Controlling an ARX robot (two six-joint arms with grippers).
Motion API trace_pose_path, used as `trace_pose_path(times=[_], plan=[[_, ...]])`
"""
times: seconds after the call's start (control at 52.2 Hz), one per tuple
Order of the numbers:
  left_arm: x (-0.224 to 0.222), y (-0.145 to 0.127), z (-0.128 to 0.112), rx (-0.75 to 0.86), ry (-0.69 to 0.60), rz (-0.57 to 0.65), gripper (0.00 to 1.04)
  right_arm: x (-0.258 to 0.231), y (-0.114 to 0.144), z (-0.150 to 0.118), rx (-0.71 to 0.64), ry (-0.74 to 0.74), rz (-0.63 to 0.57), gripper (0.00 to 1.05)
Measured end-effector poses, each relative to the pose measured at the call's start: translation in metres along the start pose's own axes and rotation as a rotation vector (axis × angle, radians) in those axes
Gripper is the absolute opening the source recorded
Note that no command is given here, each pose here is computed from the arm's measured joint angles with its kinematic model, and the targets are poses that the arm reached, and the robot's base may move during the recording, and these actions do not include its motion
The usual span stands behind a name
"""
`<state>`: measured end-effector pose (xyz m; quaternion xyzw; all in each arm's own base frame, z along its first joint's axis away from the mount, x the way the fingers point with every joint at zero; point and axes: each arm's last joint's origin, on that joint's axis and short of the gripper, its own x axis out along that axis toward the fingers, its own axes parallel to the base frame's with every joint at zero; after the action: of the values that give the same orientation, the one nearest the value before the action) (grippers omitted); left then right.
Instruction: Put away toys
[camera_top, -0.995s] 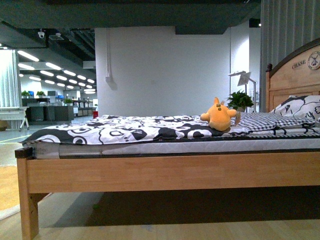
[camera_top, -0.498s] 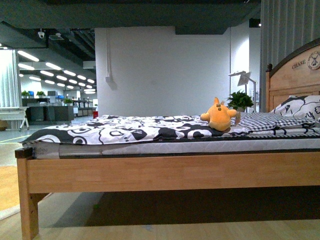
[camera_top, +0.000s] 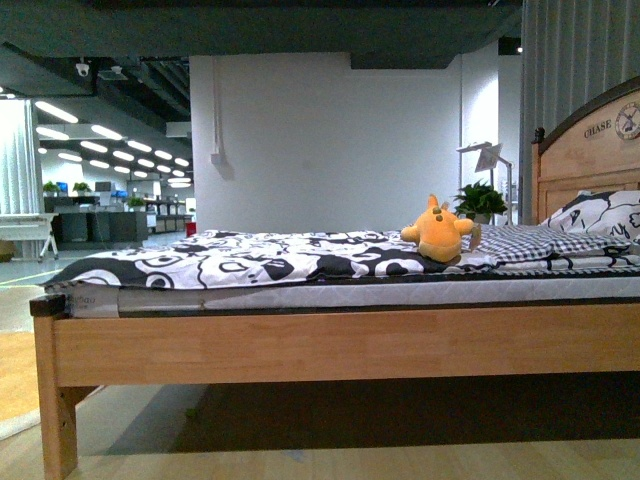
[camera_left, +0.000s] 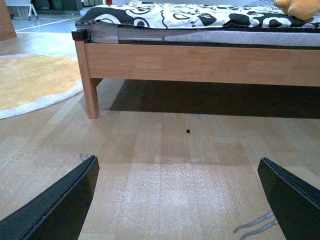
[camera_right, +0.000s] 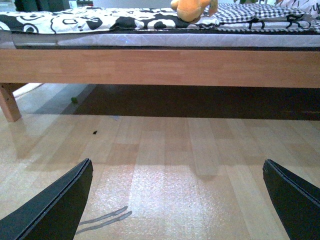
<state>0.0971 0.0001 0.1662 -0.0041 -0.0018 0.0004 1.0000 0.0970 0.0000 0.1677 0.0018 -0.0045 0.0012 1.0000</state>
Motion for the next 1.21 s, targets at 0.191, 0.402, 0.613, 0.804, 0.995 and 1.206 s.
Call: trace_pose_path(times=[0.191, 0.402, 0.613, 0.804, 0.995, 1.206], plan=[[0.0, 0.0, 0.0, 0.0, 0.0, 0.0, 0.99, 0.0, 0.0, 0.0, 0.0, 0.0, 0.0, 1.04], [0.0, 0.0, 0.0, 0.0, 0.0, 0.0, 0.99, 0.0, 0.0, 0.0, 0.0, 0.0, 0.0, 1.04], [0.0, 0.0, 0.0, 0.0, 0.0, 0.0, 0.99, 0.0, 0.0, 0.0, 0.0, 0.0, 0.0, 1.04], [0.0, 0.0, 0.0, 0.0, 0.0, 0.0, 0.99, 0.0, 0.0, 0.0, 0.0, 0.0, 0.0, 1.04], [0.0, 0.0, 0.0, 0.0, 0.0, 0.0, 0.99, 0.0, 0.0, 0.0, 0.0, 0.0, 0.0, 1.04], [0.0, 0.0, 0.0, 0.0, 0.0, 0.0, 0.99, 0.0, 0.0, 0.0, 0.0, 0.0, 0.0, 1.04]])
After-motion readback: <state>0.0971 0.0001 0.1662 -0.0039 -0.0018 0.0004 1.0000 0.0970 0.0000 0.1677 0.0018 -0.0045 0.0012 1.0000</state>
